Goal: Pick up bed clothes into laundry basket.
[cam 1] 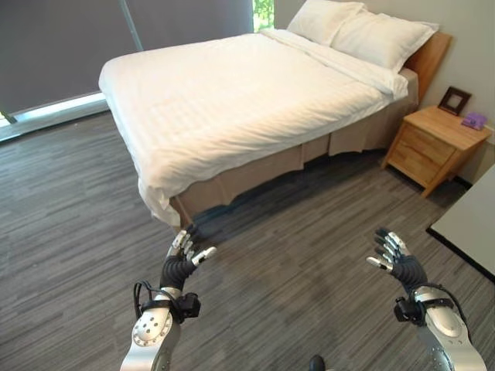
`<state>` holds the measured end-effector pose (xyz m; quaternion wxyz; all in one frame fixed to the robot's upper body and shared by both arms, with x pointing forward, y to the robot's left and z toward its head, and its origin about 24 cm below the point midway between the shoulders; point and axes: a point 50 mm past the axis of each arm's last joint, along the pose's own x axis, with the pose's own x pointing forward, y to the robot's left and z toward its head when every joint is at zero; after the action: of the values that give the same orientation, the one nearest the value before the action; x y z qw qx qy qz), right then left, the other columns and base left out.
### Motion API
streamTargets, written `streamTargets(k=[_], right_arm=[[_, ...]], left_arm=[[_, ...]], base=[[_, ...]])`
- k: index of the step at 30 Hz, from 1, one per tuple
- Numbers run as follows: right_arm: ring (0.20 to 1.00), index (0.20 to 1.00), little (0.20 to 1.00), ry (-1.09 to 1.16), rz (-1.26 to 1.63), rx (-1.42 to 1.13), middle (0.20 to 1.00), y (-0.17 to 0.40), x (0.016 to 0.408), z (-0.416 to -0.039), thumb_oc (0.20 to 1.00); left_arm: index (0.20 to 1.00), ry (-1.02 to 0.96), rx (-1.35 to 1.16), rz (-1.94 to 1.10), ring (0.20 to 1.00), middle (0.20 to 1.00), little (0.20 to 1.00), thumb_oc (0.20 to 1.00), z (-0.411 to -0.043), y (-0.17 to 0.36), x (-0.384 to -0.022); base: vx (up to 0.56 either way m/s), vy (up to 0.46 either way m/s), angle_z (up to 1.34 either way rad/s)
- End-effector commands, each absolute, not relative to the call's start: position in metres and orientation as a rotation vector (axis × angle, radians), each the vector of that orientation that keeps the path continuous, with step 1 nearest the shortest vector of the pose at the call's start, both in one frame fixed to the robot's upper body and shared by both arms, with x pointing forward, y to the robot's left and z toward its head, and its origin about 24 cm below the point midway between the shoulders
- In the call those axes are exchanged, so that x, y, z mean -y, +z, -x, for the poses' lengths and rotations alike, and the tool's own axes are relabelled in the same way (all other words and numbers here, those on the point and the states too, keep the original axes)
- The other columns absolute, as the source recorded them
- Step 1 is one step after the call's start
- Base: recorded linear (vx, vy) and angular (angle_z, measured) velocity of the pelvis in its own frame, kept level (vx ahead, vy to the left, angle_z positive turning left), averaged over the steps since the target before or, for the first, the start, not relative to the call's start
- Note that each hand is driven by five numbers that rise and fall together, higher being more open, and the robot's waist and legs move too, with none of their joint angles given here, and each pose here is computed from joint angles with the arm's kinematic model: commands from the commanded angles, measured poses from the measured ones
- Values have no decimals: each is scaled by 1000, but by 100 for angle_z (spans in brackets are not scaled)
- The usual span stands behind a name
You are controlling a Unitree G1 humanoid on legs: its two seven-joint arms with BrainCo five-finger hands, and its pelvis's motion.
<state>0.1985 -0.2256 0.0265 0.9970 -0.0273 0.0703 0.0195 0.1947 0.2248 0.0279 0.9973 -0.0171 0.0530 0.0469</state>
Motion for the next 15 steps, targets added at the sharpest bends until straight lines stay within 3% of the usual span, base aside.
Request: streamTargets(k=[1, 15], right_arm=[[1000, 1000, 1000, 65, 55, -26, 1000, 46, 221, -213, 1000], [1000, 1000, 1000, 61, 38, 7, 1000, 50, 217, -219, 1000]], left_arm=[[1000, 98, 58, -46, 1000, 1000, 1000, 1000, -203, 60, -236], [1000, 125, 85, -40, 1000, 1000, 1000, 1000, -205, 62, -236]], base=[[0, 0, 0], [0, 0, 0]])
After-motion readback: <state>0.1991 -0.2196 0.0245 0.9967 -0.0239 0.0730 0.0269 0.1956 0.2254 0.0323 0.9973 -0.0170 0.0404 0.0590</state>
